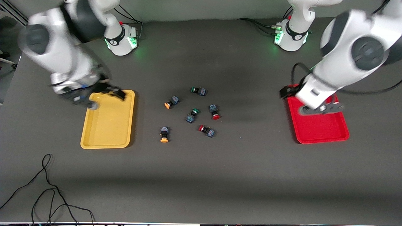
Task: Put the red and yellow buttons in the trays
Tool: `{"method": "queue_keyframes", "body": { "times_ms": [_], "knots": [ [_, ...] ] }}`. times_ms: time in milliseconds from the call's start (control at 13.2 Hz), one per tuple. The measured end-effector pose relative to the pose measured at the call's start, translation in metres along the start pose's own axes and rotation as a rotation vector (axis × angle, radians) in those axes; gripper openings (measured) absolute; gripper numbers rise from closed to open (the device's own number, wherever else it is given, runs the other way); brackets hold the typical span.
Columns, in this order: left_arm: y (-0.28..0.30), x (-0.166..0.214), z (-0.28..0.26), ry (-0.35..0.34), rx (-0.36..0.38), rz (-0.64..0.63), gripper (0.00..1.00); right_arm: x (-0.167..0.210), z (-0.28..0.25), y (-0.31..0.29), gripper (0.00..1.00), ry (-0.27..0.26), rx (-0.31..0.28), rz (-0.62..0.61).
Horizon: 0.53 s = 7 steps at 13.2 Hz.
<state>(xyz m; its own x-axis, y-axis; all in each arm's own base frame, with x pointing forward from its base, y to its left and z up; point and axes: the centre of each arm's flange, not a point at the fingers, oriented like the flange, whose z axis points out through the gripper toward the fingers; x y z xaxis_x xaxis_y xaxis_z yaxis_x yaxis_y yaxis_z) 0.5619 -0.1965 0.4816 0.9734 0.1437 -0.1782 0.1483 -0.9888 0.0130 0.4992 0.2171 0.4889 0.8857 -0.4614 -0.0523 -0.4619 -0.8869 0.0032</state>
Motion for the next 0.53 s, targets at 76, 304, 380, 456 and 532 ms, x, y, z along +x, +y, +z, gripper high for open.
{"method": "queue_keyframes", "body": {
  "times_ms": [76, 304, 380, 456, 532],
  "knots": [
    [0.019, 0.008, 0.024, -0.016, -0.018, -0.074, 1.00, -0.029, 0.011, -0.020, 1.00, 0.006, 0.005, 0.063],
    [0.080, 0.016, 0.106, -0.073, -0.022, -0.260, 1.00, -0.103, 0.041, -0.065, 1.00, 0.020, 0.028, 0.236],
    [0.102, 0.013, 0.132, -0.084, -0.022, -0.296, 1.00, -0.121, 0.051, -0.072, 1.00, 0.020, 0.027, 0.275],
    [0.127, 0.006, 0.155, -0.083, -0.027, -0.332, 1.00, -0.131, 0.062, -0.075, 1.00, 0.019, 0.023, 0.296],
    [0.153, -0.002, 0.176, -0.071, -0.042, -0.374, 1.00, -0.133, 0.075, -0.072, 1.00, 0.020, 0.021, 0.306]
  ]
}}
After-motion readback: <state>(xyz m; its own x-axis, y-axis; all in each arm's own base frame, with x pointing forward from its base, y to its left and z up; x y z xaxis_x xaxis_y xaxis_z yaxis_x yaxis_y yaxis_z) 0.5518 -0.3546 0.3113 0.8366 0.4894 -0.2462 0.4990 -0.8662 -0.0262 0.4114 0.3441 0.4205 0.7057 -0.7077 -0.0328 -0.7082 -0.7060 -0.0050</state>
